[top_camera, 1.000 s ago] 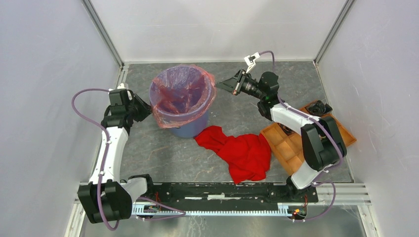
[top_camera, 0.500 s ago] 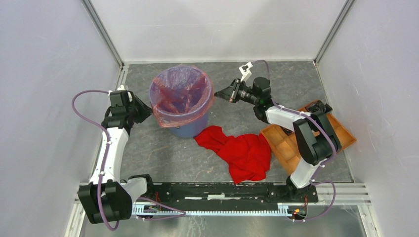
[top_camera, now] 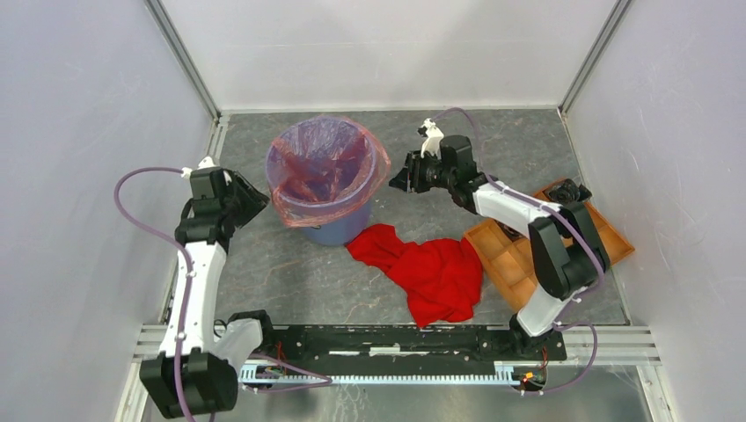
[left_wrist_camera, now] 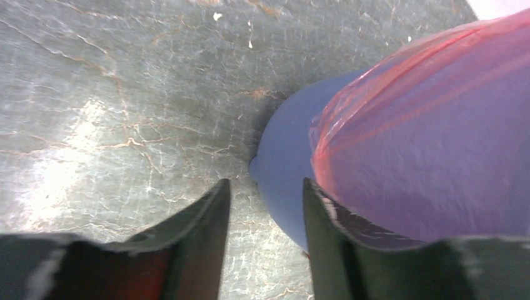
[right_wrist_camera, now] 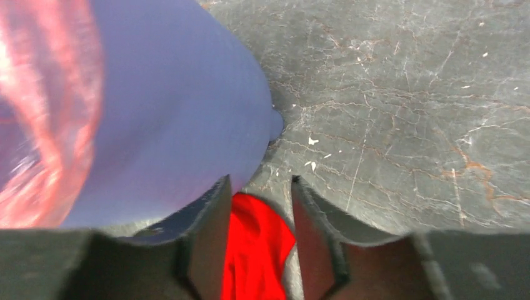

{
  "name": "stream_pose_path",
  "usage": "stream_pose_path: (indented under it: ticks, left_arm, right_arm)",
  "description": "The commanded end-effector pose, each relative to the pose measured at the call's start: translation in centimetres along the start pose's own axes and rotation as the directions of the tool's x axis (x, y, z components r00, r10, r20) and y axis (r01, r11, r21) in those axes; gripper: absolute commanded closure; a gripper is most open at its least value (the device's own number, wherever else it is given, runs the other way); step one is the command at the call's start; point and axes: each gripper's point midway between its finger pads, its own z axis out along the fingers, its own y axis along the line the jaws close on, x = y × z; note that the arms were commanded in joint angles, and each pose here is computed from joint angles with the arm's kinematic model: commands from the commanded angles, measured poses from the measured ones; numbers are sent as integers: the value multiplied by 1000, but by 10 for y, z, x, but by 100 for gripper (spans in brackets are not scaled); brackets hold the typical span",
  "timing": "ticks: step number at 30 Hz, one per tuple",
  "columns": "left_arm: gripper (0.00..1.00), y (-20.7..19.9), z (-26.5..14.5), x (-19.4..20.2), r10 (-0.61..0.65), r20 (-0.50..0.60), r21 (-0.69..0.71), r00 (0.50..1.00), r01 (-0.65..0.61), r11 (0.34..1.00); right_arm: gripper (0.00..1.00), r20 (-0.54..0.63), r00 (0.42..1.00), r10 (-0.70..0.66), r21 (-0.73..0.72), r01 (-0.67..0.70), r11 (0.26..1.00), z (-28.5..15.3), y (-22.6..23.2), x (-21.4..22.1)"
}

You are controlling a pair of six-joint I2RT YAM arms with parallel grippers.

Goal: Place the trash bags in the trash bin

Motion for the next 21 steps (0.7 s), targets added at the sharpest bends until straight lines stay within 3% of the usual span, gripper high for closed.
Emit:
stream_pose_path:
  ticks: [1,7,12,17,21]
  left_arm:
    - [41,13,-30,-18,32,117,-76,993,-24,997]
    - [20,15,-75,-48,51,270,-118,962,-20,993]
    - [11,-43,-120,-77,81,362,112,929,-129,985]
    - [11,-112,-142,-80,134,320,401,938,-262,878]
    - [8,-121,-140,-75,152,295,445,943,-277,852]
  right_arm:
    - [49,54,995,-81,-64,84,994,-35,31,-19]
    - [33,94,987,133,-368,-90,925,-73,94,-5]
    - [13,150,969,195,-459,-107,882,-91,121,-17]
    - [13,154,960,233,-470,-136,872,-73,130,-28]
    - [14,159,953,258,-454,-161,876,-56,128,-32]
